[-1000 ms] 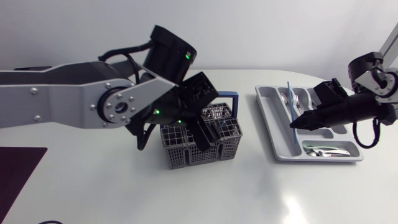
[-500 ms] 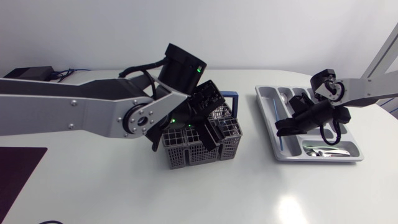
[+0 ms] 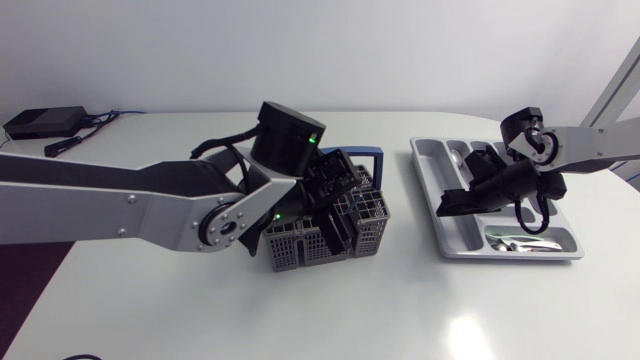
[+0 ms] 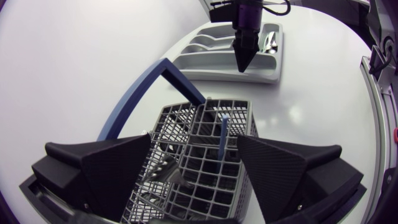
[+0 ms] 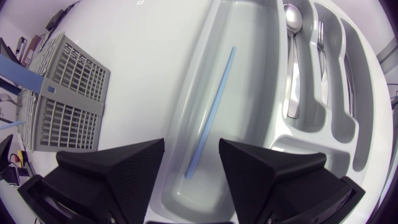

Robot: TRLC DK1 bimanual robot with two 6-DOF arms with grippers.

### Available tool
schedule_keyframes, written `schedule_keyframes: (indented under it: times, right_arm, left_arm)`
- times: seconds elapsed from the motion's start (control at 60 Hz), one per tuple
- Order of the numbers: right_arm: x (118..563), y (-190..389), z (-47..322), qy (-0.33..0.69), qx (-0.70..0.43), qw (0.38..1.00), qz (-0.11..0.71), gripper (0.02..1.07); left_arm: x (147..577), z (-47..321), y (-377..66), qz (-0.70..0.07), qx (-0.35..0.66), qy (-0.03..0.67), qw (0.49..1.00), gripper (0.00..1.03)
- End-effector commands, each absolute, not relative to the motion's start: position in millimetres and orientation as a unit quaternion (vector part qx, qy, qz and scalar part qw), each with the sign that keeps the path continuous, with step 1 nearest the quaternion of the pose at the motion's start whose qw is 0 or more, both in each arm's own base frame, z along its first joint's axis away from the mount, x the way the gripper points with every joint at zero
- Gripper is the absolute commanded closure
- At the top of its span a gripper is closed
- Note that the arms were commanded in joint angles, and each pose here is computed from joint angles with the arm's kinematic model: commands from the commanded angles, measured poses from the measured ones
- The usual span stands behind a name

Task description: Unload the cutlery basket into the drawer organizer.

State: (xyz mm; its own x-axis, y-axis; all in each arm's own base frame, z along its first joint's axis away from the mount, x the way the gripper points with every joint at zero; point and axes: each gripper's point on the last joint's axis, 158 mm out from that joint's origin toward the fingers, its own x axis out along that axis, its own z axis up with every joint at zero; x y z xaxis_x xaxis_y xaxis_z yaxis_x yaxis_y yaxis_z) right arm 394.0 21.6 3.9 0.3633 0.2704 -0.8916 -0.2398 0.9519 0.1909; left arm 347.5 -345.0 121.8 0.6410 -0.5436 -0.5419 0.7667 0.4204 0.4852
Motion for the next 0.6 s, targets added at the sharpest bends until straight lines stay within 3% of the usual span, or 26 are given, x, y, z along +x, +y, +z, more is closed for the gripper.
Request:
schedule_keyframes:
  times: [0.0, 0.283, 0.583]
  right_arm:
    - [381.3, 29.2, 2.0, 0.544, 0.007, 0.822, 0.167, 0.34]
    - [371.1, 35.0, 8.1, 0.534, 0.0, 0.827, 0.179, 0.34]
    - [365.7, 37.6, 9.3, 0.532, -0.003, 0.826, 0.186, 0.34]
  left_arm:
    - [341.4, 109.3, -346.4, -0.4, 0.384, 0.15, 0.819, 0.15]
    - [340.8, 111.5, -348.1, -0.402, 0.382, 0.143, 0.82, 0.39]
    - [331.5, 117.5, -348.6, -0.409, 0.382, 0.136, 0.818, 0.39]
